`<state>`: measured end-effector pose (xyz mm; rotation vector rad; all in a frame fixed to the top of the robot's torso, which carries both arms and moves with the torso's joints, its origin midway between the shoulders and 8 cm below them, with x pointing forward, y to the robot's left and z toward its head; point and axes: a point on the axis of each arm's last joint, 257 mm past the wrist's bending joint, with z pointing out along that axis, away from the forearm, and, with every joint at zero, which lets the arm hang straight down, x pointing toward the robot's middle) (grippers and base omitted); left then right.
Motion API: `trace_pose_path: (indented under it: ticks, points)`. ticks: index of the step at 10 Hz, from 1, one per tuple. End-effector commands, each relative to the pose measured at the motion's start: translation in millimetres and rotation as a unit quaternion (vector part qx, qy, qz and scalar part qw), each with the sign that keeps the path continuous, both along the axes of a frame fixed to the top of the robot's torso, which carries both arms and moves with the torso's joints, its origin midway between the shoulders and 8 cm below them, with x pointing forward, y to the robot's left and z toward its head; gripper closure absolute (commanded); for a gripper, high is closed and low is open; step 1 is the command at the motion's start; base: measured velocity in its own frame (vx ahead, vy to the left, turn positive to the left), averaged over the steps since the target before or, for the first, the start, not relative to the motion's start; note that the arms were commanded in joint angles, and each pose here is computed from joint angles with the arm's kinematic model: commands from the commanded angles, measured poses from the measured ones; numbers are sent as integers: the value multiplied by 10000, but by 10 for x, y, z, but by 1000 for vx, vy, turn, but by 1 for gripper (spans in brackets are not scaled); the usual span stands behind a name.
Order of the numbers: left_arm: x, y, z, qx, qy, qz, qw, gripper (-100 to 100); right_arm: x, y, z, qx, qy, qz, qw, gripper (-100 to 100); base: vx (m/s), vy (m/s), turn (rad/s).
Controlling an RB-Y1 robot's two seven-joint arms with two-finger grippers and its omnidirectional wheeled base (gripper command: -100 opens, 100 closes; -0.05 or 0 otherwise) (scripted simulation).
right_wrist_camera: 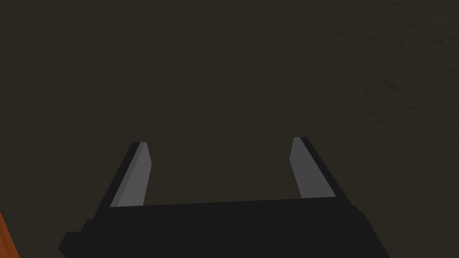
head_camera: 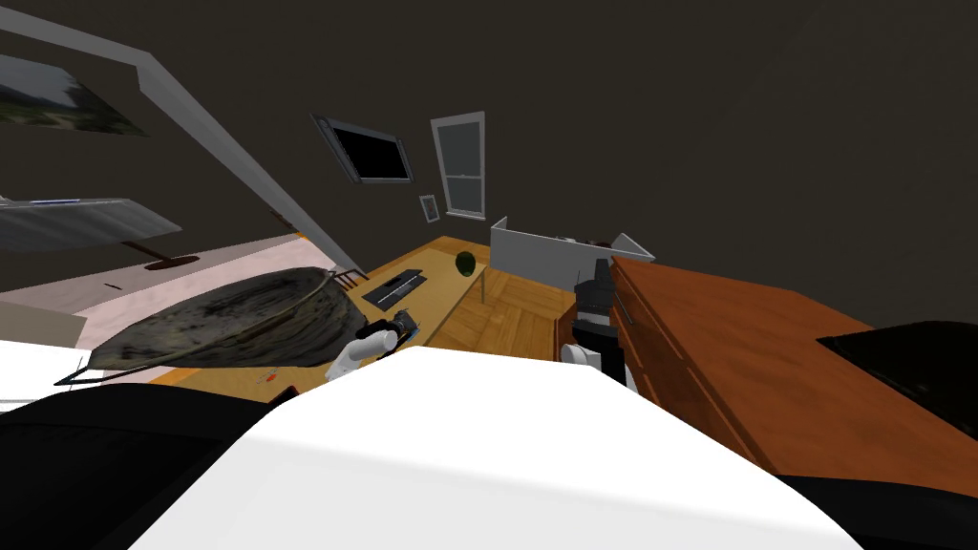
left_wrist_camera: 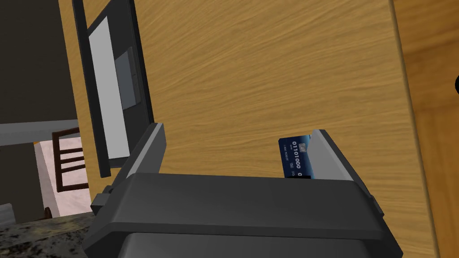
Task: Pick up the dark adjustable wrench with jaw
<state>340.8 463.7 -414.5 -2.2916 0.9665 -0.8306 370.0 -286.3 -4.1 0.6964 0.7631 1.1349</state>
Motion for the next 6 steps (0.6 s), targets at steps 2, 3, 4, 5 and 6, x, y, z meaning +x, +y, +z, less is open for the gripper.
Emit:
trace_pose_path:
  ticks: [2,3,4,5,6]
  points:
    - [-124,31,-131,-104,303,61,9995,-100,0,0,0,0,0,0,10000,0,51,-3,20]
    - [-316,156,-299,-196,639,209,9975,-100,0,0,1,0,-1,0,10000,0,63,-7,59]
    - [-353,139,-332,-233,732,203,9968,-100,0,0,0,0,0,0,10000,0,68,-7,45]
    - [-518,261,-444,-300,992,345,9940,-100,0,0,0,0,0,0,10000,0,81,-12,75]
    - [-593,239,-508,-364,1148,352,9921,-100,0,0,0,0,0,0,10000,0,73,-11,35]
